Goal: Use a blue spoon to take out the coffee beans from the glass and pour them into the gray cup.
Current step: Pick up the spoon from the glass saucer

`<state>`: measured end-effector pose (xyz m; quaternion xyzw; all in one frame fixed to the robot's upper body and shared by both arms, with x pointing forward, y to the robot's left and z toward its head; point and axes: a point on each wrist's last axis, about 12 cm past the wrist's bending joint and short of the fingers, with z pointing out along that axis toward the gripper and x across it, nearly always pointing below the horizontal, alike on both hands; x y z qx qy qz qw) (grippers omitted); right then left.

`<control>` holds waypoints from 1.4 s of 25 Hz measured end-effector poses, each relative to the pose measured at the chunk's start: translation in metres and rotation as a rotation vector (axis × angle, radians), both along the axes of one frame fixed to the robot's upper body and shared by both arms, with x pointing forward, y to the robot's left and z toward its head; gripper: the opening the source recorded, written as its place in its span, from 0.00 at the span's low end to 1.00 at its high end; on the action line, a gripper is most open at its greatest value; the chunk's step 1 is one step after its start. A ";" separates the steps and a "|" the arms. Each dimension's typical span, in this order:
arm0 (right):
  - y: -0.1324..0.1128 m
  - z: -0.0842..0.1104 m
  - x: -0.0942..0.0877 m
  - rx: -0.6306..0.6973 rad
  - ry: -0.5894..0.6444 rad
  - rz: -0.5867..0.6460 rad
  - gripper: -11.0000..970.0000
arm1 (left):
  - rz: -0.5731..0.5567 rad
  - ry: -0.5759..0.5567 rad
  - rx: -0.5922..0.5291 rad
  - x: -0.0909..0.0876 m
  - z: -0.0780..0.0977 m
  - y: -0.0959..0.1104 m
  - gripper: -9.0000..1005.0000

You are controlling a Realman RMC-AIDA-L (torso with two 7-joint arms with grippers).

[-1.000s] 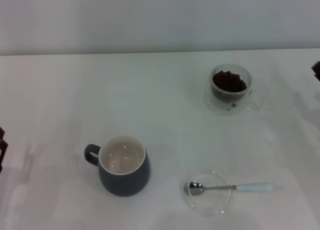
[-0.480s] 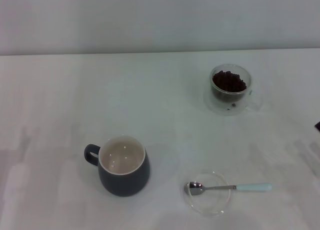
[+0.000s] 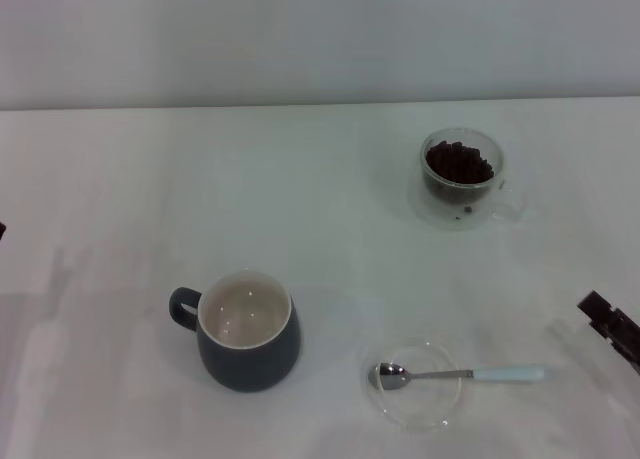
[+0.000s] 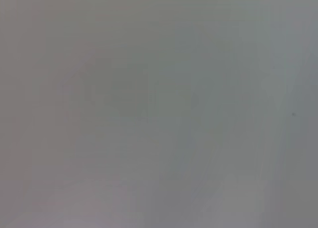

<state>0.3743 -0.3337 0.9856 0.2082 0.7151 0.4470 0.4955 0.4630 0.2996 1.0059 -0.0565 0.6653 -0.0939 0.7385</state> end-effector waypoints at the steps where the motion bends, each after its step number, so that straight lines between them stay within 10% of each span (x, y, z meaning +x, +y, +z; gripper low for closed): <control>1: 0.000 -0.001 -0.003 0.005 0.006 -0.011 0.90 | 0.000 0.000 -0.002 0.000 0.000 0.000 0.88; 14: 0.018 -0.003 -0.049 0.010 -0.010 -0.145 0.88 | -0.016 -0.024 -0.010 0.011 0.006 -0.005 0.88; 35: 0.084 -0.014 -0.050 -0.064 0.055 -0.147 0.86 | -0.047 -0.056 0.007 0.025 0.014 -0.010 0.88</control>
